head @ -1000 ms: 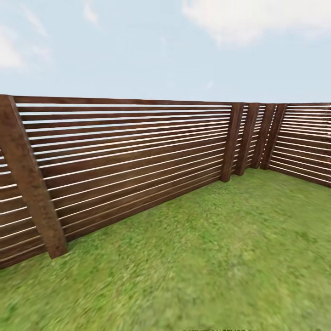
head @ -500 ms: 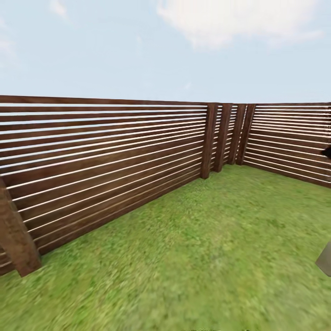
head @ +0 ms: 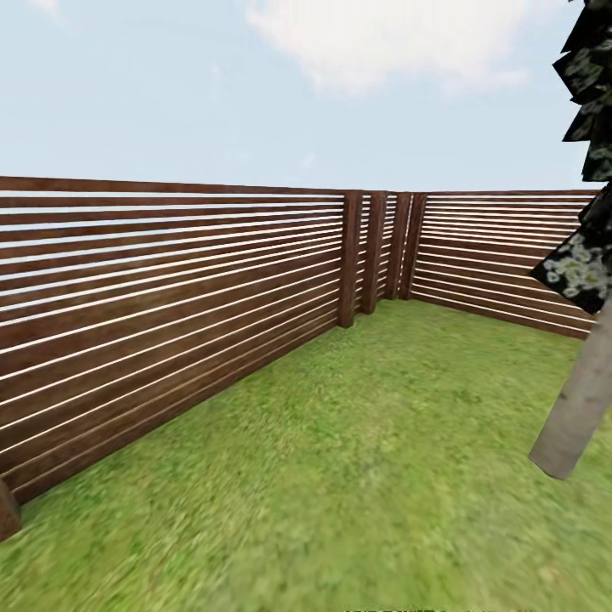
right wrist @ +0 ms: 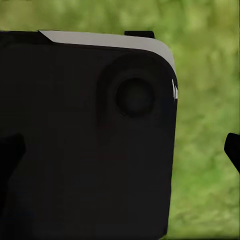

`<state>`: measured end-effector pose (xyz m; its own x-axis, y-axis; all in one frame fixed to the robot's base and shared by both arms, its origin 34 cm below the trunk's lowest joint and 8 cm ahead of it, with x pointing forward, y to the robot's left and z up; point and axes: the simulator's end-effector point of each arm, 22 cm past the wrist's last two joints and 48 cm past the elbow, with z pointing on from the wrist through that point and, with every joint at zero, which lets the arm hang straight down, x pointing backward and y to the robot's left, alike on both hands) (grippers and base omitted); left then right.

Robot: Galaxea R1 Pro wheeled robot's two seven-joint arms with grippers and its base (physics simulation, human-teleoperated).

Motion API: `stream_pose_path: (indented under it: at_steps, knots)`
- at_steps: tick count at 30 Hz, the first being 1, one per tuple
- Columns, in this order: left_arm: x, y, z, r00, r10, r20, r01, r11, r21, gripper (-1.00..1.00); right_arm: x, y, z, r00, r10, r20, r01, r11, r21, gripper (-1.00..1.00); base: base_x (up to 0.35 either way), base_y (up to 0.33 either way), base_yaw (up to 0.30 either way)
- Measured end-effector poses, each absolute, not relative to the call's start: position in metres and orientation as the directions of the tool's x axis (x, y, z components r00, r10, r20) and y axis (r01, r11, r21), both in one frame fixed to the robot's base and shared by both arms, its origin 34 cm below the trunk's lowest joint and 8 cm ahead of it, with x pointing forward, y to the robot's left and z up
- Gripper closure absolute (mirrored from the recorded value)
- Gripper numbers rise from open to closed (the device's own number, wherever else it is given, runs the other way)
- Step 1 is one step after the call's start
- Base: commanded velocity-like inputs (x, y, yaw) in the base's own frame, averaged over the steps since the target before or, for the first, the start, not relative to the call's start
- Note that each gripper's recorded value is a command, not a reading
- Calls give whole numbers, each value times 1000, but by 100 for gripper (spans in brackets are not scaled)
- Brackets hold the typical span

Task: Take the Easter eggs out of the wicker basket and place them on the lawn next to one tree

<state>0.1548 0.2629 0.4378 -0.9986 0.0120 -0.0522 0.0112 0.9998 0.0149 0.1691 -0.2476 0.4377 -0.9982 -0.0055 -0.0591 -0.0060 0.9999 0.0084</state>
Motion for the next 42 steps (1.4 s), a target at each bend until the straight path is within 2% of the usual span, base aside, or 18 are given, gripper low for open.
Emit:
stream_pose_path:
  at_steps: [42]
  knots:
    - [155, 263, 438, -999, 12, -52, 11, 1000, 15, -100, 169, -239, 438, -998, -6, -60, -7, 1000, 19, -100, 0, 0, -247]
